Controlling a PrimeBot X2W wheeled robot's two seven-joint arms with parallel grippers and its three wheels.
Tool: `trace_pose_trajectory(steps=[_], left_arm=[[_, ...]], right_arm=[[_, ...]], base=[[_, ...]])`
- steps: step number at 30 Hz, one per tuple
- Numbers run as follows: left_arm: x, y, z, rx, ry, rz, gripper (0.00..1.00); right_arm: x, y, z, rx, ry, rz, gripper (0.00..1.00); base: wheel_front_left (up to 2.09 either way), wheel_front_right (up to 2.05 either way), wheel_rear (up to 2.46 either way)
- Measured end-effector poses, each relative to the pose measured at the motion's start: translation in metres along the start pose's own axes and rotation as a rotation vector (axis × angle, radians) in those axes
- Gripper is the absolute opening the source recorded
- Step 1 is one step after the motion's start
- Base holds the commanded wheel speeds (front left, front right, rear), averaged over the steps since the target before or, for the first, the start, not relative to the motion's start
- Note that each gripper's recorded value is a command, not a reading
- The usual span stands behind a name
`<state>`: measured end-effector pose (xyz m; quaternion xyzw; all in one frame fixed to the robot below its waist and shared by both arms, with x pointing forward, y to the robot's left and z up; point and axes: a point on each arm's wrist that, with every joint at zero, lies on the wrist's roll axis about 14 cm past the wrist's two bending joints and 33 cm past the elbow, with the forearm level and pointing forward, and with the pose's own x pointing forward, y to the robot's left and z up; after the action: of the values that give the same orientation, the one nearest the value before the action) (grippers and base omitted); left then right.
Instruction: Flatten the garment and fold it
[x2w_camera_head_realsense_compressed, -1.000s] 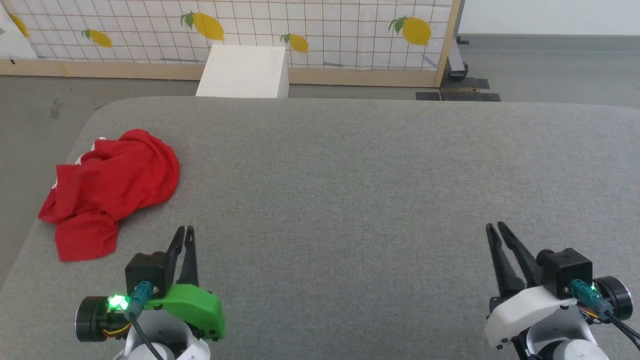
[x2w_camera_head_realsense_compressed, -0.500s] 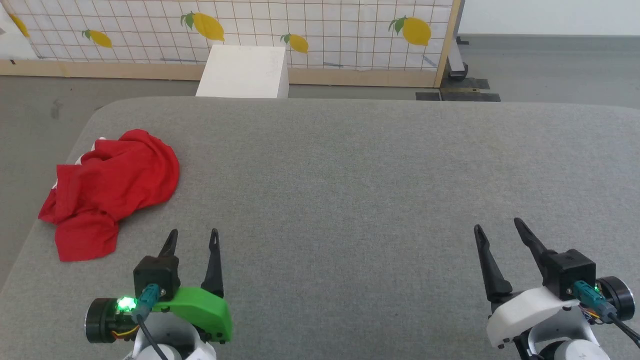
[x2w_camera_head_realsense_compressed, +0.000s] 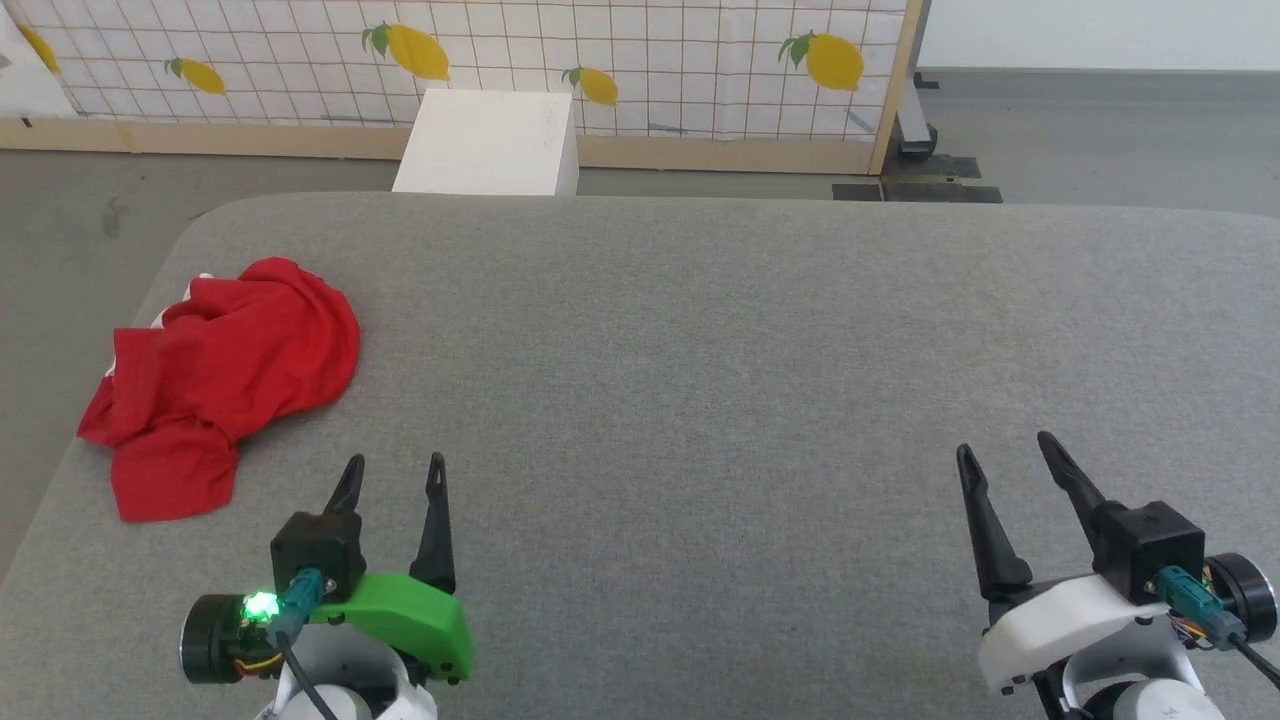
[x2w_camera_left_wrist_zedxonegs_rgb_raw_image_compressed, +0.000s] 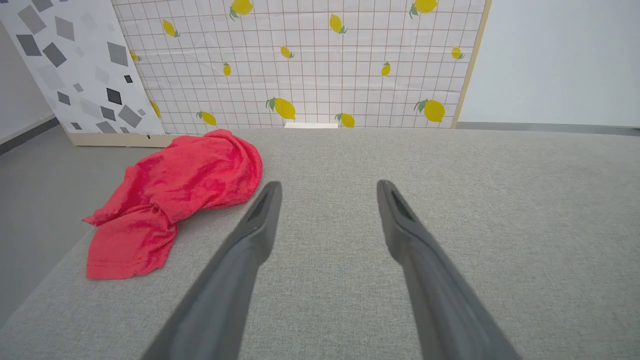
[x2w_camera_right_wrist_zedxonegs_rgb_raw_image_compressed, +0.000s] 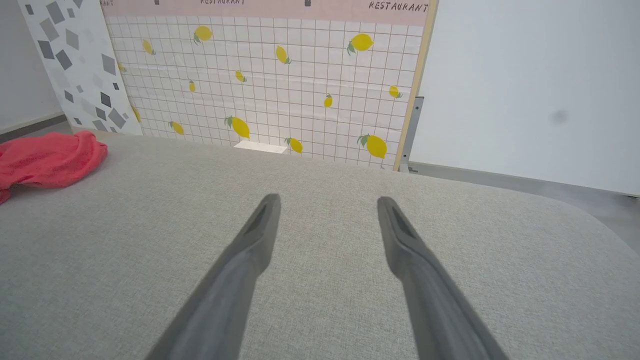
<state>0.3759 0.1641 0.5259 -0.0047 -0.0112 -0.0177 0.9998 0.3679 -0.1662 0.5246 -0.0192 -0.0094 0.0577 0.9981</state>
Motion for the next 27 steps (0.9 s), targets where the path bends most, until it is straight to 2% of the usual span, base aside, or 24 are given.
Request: trace_pose_trajectory(steps=[27], left_arm=[[-0.0019, 0.0077, -0.001, -0.039, -0.028, 0.023, 1.0]], right_arm=[[0.0015, -0.0025, 0.0024, 0.029, -0.041, -0.008, 1.0]], base=[[0.0, 0.0, 0.0]])
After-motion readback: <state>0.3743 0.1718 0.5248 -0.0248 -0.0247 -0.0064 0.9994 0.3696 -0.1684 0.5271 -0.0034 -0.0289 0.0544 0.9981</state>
